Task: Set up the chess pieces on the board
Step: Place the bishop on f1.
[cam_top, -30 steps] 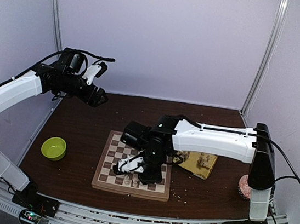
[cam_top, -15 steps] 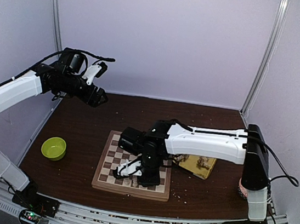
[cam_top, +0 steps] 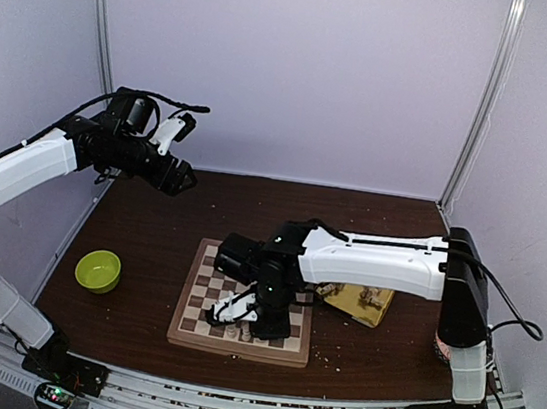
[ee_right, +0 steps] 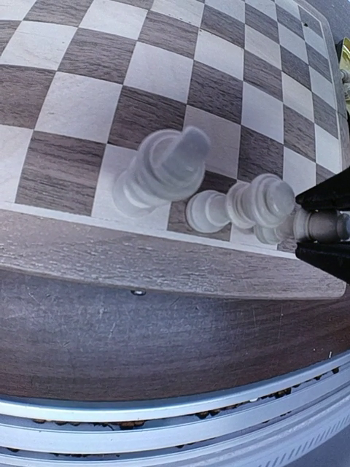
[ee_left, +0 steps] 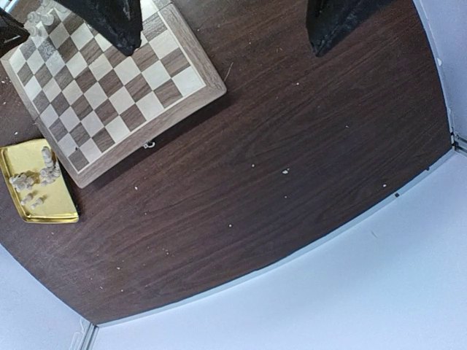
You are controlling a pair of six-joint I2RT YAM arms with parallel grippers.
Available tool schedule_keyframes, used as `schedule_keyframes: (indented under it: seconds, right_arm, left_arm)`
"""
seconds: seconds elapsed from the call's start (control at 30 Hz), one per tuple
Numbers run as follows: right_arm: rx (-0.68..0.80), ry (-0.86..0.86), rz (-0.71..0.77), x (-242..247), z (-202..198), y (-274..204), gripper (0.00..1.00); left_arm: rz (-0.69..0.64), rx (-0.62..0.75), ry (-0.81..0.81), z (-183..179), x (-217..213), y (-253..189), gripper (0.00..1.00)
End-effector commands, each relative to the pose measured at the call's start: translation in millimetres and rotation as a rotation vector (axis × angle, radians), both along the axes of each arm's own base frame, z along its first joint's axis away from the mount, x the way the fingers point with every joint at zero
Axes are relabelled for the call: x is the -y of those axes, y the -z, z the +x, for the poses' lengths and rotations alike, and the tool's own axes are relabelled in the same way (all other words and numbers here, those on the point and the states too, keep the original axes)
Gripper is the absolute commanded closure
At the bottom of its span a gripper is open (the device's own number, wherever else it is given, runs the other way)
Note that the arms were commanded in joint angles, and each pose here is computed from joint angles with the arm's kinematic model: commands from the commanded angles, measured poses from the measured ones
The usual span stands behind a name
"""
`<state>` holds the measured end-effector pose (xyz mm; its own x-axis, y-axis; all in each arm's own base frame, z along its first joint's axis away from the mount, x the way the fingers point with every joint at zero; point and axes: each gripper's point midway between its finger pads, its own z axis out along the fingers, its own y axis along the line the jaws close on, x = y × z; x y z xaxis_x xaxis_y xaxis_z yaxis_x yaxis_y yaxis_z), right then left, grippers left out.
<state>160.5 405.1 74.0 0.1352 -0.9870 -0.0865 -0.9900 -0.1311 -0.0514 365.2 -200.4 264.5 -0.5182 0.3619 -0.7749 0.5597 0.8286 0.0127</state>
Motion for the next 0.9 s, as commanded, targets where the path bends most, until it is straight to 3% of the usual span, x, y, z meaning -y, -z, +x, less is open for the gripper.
schedule_keyframes:
  seconds: [0.0,0.87]
  right_arm:
    - [0.028,-0.008,-0.006,-4.6,4.1,4.7,0.92]
    - [0.045,-0.007,-0.019,-0.8,6.9,10.4,0.8]
  left_arm:
    - [-0.027,0.038,0.011,-0.4,1.9,-14.1,0.2]
    - [-0.027,0.037,0.012,-0.2,1.7,-13.8,0.2]
